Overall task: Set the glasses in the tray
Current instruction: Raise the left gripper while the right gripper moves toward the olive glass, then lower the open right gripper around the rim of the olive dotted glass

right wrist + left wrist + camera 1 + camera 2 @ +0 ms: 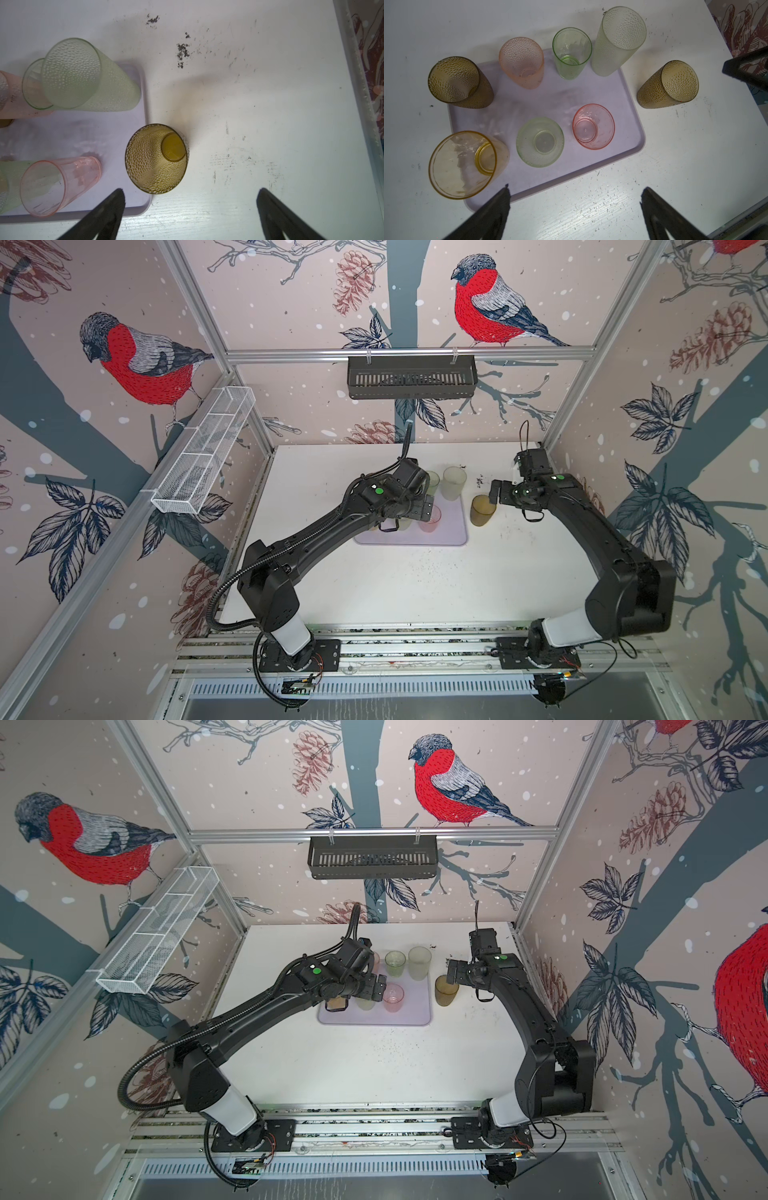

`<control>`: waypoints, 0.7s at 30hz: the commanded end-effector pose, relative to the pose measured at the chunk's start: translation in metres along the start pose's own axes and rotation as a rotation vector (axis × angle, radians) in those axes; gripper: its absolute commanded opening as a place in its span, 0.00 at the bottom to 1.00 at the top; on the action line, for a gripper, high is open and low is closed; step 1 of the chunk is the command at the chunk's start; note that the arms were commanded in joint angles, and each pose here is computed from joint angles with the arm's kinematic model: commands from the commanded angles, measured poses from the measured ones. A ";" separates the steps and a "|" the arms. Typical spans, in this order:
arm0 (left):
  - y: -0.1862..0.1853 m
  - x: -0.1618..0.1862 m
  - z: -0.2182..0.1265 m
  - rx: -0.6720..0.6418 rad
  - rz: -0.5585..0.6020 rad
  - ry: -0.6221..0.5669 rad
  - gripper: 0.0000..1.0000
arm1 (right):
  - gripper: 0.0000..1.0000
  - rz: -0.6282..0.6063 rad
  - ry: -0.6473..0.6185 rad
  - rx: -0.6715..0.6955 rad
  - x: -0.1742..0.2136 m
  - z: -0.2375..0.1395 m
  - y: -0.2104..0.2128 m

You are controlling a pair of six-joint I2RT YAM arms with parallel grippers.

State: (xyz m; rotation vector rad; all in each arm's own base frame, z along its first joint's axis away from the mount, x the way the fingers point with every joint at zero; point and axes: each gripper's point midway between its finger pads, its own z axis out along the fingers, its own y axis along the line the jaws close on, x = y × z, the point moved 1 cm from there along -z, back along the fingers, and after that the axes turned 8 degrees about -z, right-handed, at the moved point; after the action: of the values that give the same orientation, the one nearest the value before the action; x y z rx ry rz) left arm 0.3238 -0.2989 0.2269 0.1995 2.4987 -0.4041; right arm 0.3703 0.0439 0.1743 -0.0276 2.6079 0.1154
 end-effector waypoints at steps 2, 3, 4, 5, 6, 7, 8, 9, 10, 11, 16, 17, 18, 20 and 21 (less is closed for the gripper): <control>-0.012 -0.010 0.003 0.039 -0.040 -0.012 0.98 | 1.00 -0.030 0.000 -0.038 0.001 0.009 -0.005; -0.014 -0.011 0.004 0.046 -0.042 -0.012 0.98 | 1.00 -0.030 -0.003 -0.045 0.001 0.012 -0.006; -0.015 -0.013 0.005 0.045 -0.043 -0.013 0.98 | 1.00 -0.027 0.001 -0.052 0.002 0.015 -0.006; -0.015 -0.014 0.006 0.043 -0.043 -0.015 0.97 | 1.00 -0.025 0.011 -0.061 0.003 0.018 -0.006; -0.015 -0.017 0.007 0.044 -0.043 -0.019 0.98 | 0.99 -0.026 0.022 -0.067 0.004 0.021 -0.006; -0.015 -0.019 0.007 0.048 -0.043 -0.023 0.98 | 0.99 -0.029 0.026 -0.070 0.004 0.024 -0.006; -0.016 -0.021 0.008 0.049 -0.039 -0.025 0.98 | 0.98 -0.032 0.035 -0.072 0.006 0.027 -0.006; -0.016 -0.023 0.009 0.052 -0.037 -0.031 0.98 | 0.98 -0.037 0.042 -0.074 0.007 0.029 -0.006; -0.016 -0.025 0.010 0.051 -0.036 -0.033 0.97 | 0.97 -0.039 0.046 -0.075 0.008 0.031 -0.006; -0.017 -0.027 0.010 0.055 -0.035 -0.036 0.98 | 0.96 -0.043 0.054 -0.076 0.010 0.033 -0.006; -0.019 -0.028 0.014 0.063 -0.044 -0.026 0.98 | 0.92 -0.057 0.090 -0.070 0.015 0.043 -0.007; -0.019 -0.027 0.015 0.066 -0.044 -0.021 0.98 | 0.91 -0.061 0.095 -0.070 0.016 0.044 -0.007; -0.019 -0.027 0.015 0.069 -0.046 -0.017 0.98 | 0.90 -0.063 0.100 -0.072 0.016 0.046 -0.007; -0.020 -0.026 0.015 0.075 -0.052 -0.009 0.97 | 0.86 -0.069 0.116 -0.077 0.019 0.051 -0.006; -0.020 -0.025 0.016 0.077 -0.055 -0.005 0.98 | 0.85 -0.073 0.120 -0.077 0.020 0.053 -0.005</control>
State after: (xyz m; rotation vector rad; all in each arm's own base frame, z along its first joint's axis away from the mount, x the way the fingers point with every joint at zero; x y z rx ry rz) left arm 0.3452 -0.3183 0.2283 0.1655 2.5069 -0.4741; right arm 0.3761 0.0405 0.1188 -0.1243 2.7280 0.1892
